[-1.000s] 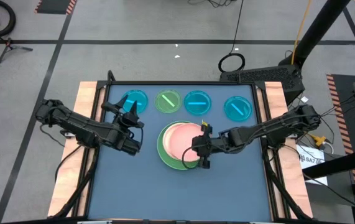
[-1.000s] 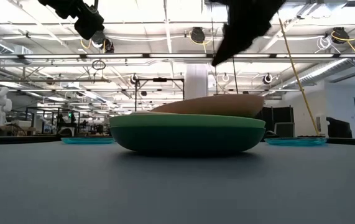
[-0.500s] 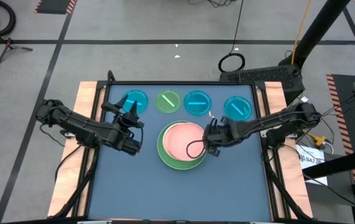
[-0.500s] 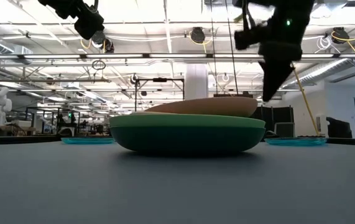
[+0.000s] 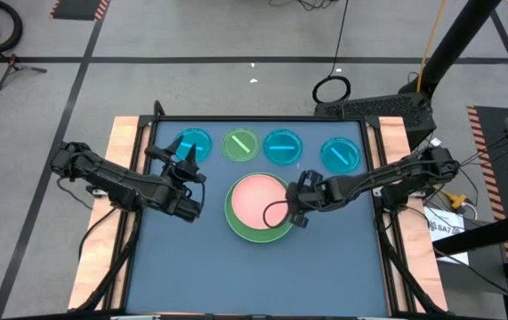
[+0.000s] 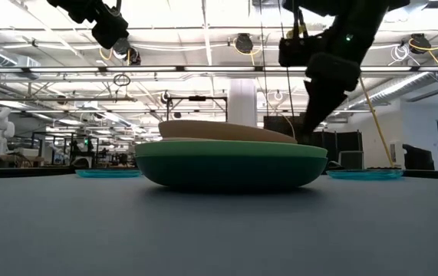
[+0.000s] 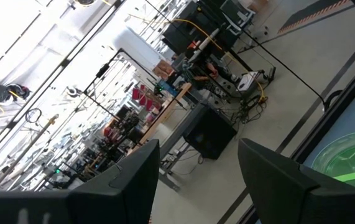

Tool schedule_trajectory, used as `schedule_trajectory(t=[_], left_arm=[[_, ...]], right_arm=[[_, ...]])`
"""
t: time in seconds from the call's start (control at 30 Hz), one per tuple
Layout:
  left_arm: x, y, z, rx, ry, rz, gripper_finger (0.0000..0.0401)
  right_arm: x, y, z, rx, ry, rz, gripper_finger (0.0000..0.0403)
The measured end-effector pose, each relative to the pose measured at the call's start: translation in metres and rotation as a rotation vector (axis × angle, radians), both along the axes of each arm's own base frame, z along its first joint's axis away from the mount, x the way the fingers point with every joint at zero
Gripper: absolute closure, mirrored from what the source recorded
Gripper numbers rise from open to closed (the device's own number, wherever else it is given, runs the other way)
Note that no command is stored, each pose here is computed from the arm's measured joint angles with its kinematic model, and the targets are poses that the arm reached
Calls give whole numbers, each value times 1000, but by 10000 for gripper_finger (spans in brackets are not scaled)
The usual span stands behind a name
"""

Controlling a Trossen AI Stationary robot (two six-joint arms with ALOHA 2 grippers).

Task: Stack plastic plates
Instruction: Stack the orange plate on the light orange plate, then remove the orange plate from the stacked plates

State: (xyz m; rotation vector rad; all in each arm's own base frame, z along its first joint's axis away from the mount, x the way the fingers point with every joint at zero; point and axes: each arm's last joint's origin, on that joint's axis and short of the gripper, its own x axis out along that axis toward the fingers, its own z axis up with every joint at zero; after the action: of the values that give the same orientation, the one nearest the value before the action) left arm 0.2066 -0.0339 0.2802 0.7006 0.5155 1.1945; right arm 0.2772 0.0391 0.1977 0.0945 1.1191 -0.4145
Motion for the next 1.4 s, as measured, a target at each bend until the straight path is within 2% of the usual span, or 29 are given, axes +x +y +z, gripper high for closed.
schedule_trajectory(t=[0.2,0.33,0.5,0.63,0.77,0.93,1.03,1.13,1.23,1.4], left_arm=[[0,0,0,0,0,0,178],[0,0,0,0,0,0,178],[0,0,0,-18,-5,5,178],[0,0,-4,-109,14,33,178],[1,-1,-7,-203,112,57,178],[4,-3,-10,-258,168,47,178],[10,-6,-12,-285,179,22,178],[17,-12,-15,-379,237,-32,178],[26,-19,-19,-516,302,-124,178],[40,-28,-19,-626,314,-281,178]], right_arm=[[-7,-9,-2,-40,83,-39,380],[-5,-16,-2,-43,75,-57,381],[-2,-27,0,-144,55,-50,381],[7,-42,3,-203,23,29,381],[21,-60,10,-202,-106,76,381],[36,-72,20,-68,-300,238,377],[39,-77,24,8,-375,292,365],[40,-77,24,19,-388,301,342],[42,-80,25,-31,-403,267,320],[39,-90,23,-129,-348,179,297]])
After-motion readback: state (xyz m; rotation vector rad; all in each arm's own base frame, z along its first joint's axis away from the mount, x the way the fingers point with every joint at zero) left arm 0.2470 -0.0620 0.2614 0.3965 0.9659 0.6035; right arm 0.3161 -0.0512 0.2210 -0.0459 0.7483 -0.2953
